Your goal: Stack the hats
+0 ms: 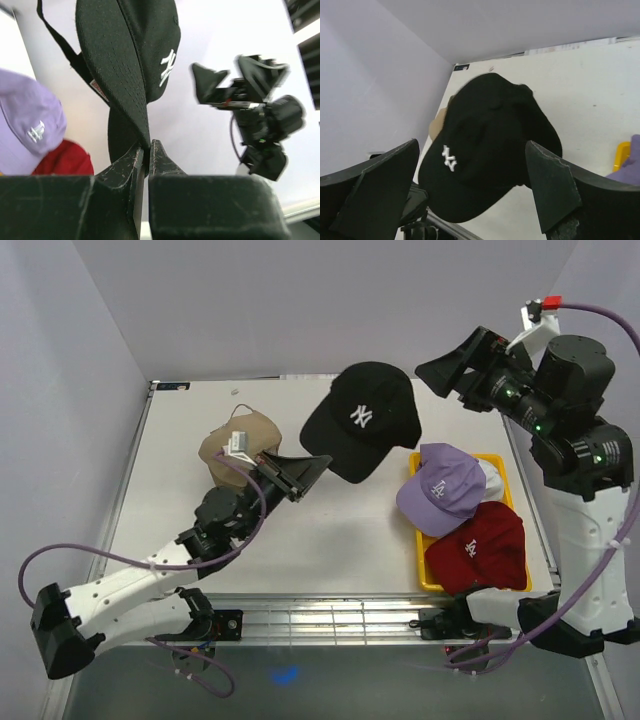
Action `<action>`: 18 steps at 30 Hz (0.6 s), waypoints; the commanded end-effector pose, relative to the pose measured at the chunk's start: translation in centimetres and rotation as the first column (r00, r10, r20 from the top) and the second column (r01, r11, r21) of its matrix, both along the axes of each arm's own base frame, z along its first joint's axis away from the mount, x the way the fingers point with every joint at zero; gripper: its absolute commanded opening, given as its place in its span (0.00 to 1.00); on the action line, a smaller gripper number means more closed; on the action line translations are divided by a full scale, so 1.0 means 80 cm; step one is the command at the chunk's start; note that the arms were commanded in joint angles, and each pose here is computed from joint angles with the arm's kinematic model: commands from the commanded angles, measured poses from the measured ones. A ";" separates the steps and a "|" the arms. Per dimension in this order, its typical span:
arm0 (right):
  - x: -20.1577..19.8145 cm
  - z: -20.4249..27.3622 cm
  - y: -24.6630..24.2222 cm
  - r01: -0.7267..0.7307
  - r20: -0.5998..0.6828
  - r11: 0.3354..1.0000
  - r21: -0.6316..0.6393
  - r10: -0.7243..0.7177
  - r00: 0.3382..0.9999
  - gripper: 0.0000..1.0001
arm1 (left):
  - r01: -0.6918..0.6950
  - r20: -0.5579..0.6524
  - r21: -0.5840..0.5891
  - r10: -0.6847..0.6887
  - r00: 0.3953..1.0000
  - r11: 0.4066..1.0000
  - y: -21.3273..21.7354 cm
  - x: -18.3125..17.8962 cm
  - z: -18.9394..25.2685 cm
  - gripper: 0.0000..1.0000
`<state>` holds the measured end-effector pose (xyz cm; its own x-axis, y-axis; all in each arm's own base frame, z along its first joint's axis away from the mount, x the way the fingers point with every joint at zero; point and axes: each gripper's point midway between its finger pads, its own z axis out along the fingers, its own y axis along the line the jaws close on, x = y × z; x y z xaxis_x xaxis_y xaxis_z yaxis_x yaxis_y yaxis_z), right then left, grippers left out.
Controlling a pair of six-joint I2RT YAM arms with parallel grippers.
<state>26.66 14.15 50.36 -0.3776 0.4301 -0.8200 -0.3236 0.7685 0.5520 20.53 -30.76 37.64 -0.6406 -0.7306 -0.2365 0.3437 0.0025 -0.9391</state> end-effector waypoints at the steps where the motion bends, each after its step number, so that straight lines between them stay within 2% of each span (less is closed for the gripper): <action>1: 0.032 -0.014 0.050 -0.159 -0.065 0.984 0.081 0.165 0.984 0.91 | -0.234 0.011 0.006 0.234 0.972 0.972 0.066 0.017 0.016 0.00; 8: 0.065 -0.057 0.113 -0.303 -0.157 0.947 0.104 0.316 0.936 0.90 | -0.469 0.057 -0.026 0.469 0.881 0.883 0.152 0.019 0.050 0.00; 13: 0.078 -0.092 0.156 -0.362 -0.228 0.928 0.087 0.372 0.900 0.89 | -0.602 0.017 -0.063 0.604 0.797 0.796 0.204 0.021 0.055 0.00; 18: 0.078 -0.128 0.186 -0.405 -0.288 0.910 0.091 0.413 0.864 0.89 | -0.675 -0.043 -0.100 0.675 0.737 0.731 0.240 0.020 0.056 0.00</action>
